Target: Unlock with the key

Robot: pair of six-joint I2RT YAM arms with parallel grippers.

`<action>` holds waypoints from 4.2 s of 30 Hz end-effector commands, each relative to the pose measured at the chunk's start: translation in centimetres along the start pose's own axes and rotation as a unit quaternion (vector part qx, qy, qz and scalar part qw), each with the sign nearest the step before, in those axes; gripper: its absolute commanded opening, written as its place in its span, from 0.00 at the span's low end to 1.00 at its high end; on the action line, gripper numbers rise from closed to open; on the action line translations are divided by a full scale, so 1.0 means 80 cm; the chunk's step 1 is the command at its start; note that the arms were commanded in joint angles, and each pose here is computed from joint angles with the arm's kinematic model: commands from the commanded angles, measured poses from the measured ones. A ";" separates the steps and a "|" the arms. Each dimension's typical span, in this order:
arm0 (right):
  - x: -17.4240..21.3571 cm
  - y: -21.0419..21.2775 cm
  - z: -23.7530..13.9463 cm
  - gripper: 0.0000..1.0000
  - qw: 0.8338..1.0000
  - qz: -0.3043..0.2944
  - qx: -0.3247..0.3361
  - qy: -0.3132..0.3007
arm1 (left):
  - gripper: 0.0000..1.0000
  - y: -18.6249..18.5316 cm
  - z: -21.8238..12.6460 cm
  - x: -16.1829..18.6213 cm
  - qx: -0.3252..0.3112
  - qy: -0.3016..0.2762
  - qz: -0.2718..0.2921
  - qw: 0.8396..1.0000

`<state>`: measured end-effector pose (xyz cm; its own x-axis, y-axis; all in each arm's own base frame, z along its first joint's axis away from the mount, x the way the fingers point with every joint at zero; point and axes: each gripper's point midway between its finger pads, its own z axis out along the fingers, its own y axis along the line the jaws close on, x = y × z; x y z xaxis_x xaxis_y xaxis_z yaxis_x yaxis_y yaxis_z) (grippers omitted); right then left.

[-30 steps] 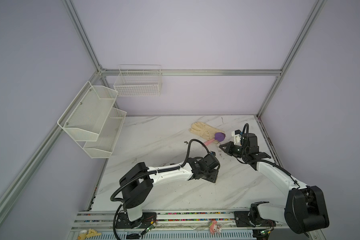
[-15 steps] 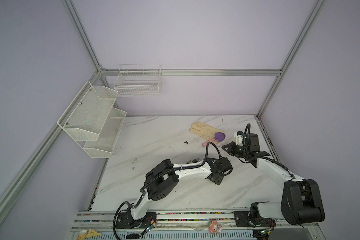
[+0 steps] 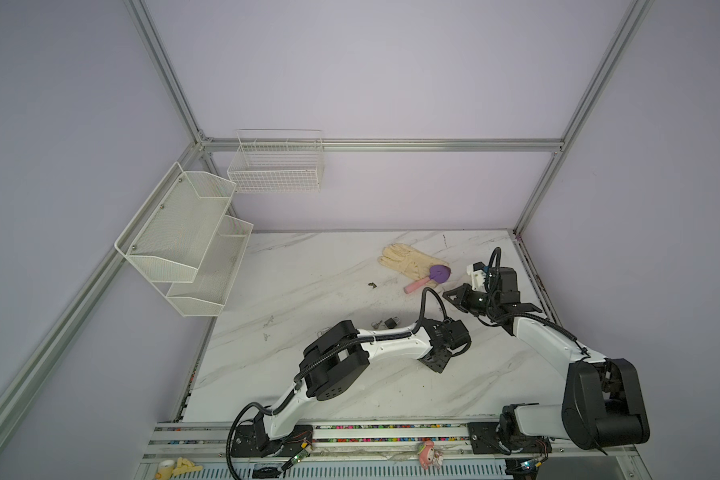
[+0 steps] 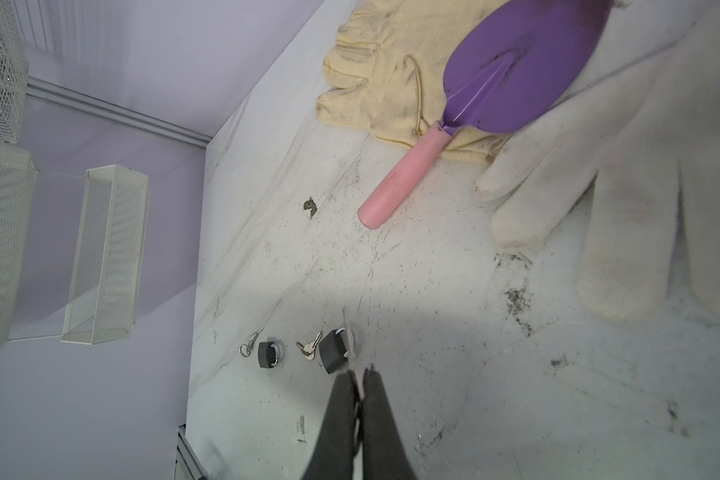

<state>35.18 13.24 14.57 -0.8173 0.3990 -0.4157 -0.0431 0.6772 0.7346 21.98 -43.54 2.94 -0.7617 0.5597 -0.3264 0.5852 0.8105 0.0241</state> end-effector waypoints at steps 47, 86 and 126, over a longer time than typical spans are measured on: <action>0.081 0.141 0.038 0.00 0.978 -0.203 -0.036 0.020 | 0.00 0.246 -0.276 -0.041 0.043 -0.268 -0.513 0.814; 0.167 0.294 0.047 0.00 0.963 -0.219 -0.156 -0.035 | 0.00 0.292 -0.263 0.002 0.063 -0.275 -0.630 0.723; 0.187 0.290 0.052 0.00 0.960 -0.227 -0.166 -0.007 | 0.00 0.295 -0.282 -0.008 0.070 -0.297 -0.622 0.721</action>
<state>25.32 37.00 21.45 -0.6822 0.1178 -0.7216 -0.5315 0.5978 0.6001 29.66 -21.29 23.20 -0.5220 -0.7806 -0.3439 -0.4262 0.5879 -0.6875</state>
